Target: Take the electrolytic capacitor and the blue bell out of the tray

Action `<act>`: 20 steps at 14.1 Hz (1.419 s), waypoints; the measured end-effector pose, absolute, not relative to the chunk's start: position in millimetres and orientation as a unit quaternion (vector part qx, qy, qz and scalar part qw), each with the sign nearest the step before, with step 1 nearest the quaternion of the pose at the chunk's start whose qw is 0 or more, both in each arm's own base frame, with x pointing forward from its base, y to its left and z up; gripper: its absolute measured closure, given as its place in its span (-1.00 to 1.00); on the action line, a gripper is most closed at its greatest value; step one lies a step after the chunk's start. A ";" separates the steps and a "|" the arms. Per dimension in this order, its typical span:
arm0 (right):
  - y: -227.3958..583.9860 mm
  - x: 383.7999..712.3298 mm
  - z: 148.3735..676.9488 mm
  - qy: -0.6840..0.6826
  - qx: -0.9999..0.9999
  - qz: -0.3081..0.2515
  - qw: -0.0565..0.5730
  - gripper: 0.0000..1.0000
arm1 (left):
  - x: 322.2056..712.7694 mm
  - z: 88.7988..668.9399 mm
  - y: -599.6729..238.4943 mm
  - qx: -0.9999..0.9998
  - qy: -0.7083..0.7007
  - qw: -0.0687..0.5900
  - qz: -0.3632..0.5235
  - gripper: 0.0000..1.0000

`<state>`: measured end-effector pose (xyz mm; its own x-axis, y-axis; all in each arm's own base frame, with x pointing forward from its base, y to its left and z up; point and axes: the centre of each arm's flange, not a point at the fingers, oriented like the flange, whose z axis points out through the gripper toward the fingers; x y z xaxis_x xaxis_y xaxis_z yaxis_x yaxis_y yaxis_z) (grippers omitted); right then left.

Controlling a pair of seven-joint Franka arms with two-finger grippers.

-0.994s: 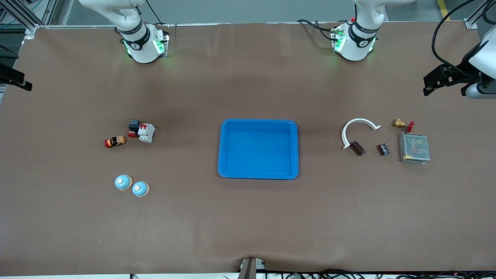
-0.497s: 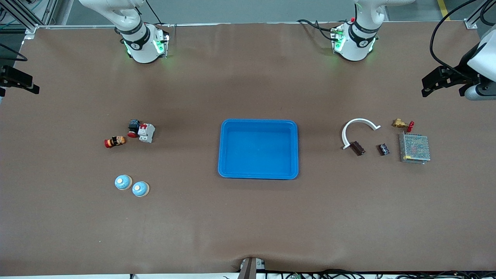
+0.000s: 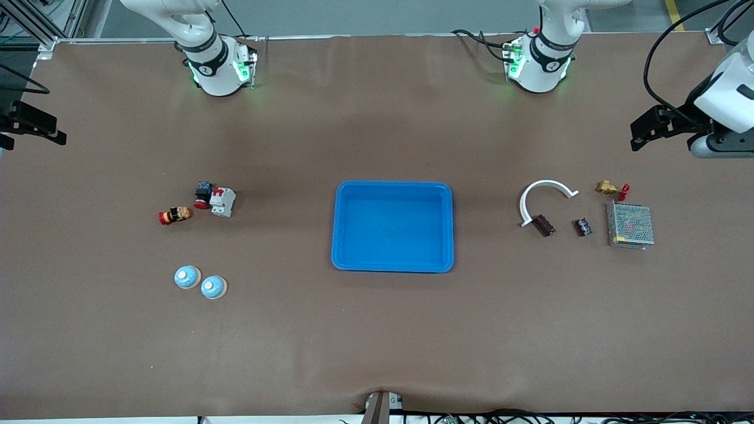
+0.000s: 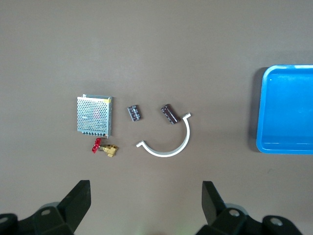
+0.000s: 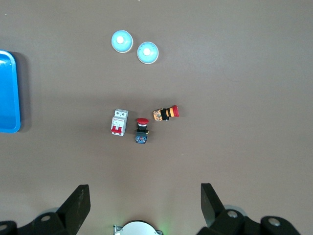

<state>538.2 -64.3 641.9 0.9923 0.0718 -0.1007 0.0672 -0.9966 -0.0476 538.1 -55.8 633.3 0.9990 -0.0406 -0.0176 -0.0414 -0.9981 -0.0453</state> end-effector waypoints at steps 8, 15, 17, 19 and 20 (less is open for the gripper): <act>-63.0 540.2 638.8 -0.036 -0.998 0.054 0.023 -1.00 | 540.0 632.7 -57.8 -1.000 0.020 0.023 0.008 -1.00; -62.1 544.0 636.0 -0.037 -0.998 0.051 0.022 -1.00 | 540.0 632.9 -57.8 -1.000 0.020 0.023 0.008 -1.00; -62.0 545.4 636.9 -0.037 -0.998 0.044 0.021 -1.00 | 540.1 632.7 -57.8 -1.000 0.020 0.023 0.008 -1.00; -61.8 545.9 637.3 -0.037 -0.998 0.042 0.020 -1.00 | 540.9 631.4 -57.9 -0.999 0.020 0.023 0.010 -1.00; -61.9 546.1 637.4 -0.037 -0.998 0.042 0.020 -1.00 | 541.3 630.6 -57.9 -0.999 0.020 0.023 0.010 -1.00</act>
